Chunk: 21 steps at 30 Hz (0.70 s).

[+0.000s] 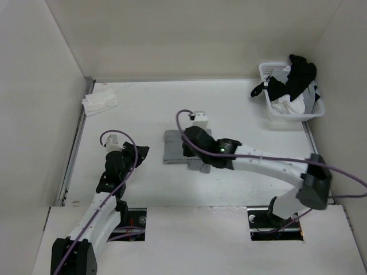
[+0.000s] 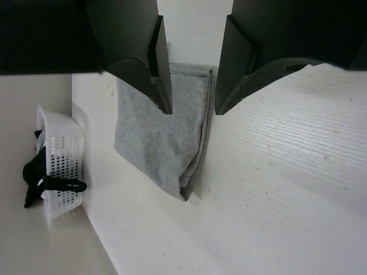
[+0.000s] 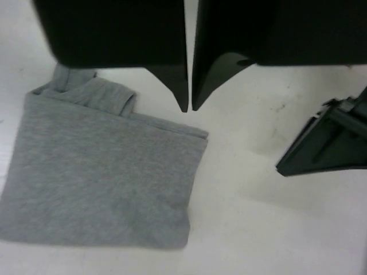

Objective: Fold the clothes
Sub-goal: Fold the tank top

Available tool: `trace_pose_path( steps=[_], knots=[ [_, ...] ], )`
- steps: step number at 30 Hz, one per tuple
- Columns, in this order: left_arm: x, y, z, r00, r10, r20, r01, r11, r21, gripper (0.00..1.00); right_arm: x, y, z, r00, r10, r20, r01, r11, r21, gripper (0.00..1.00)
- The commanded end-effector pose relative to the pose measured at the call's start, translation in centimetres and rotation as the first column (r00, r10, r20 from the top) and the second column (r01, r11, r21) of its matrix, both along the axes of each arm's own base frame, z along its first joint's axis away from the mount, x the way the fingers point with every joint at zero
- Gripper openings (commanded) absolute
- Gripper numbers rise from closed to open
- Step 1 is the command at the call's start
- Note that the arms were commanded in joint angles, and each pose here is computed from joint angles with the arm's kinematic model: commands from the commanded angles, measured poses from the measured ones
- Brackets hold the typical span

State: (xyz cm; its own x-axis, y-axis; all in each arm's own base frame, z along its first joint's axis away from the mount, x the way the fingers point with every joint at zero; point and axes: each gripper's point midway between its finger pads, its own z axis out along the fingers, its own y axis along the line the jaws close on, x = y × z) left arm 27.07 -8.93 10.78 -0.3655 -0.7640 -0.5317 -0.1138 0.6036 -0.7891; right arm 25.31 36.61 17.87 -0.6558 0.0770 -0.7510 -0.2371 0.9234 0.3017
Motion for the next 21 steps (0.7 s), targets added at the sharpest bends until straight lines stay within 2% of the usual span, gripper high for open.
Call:
trace_pose_path(
  steps=[1,3,7,10,12,15,18,21],
  knots=[
    [0.7,-0.8,1.3,0.998,-0.041,0.041,0.04,0.998,0.042,0.34,1.3,-3.8,4.4,0.987,-0.079,0.141,0.055,0.985,0.164,0.04],
    [0.9,-1.0,0.9,0.998,-0.055,0.026,0.053,0.995,0.088,0.36,1.6,-7.7,4.5,0.972,-0.149,0.181,0.104,0.966,0.236,0.0],
    [1.1,0.7,-0.4,0.999,-0.008,-0.047,0.018,0.975,0.223,0.38,2.3,-15.6,3.9,0.924,-0.312,0.221,0.215,0.902,0.375,0.02],
    [1.3,1.8,-1.0,0.995,0.045,-0.093,-0.018,0.96,0.281,0.4,3.3,-20.2,2.4,0.884,-0.416,0.215,0.301,0.856,0.42,0.14],
    [1.6,2.0,-1.1,0.992,0.064,-0.111,-0.028,0.953,0.302,0.41,4.6,-22.4,0.8,0.864,-0.467,0.189,0.354,0.83,0.431,0.3],
    [2.1,2.4,-1.0,0.989,0.083,-0.123,-0.04,0.946,0.322,0.44,6.7,-24.1,-0.7,0.84,-0.517,0.164,0.406,0.8,0.441,0.45],
    [2.5,2.5,-1.1,0.986,0.087,-0.14,-0.035,0.941,0.338,0.44,8.2,-25.1,-1.1,0.818,-0.548,0.177,0.428,0.784,0.449,0.5],
    [2.8,2.7,-1.6,0.983,0.098,-0.158,-0.039,0.94,0.34,0.44,9.1,-26.1,-1.8,0.791,-0.574,0.213,0.441,0.775,0.454,0.51]
  ],
)
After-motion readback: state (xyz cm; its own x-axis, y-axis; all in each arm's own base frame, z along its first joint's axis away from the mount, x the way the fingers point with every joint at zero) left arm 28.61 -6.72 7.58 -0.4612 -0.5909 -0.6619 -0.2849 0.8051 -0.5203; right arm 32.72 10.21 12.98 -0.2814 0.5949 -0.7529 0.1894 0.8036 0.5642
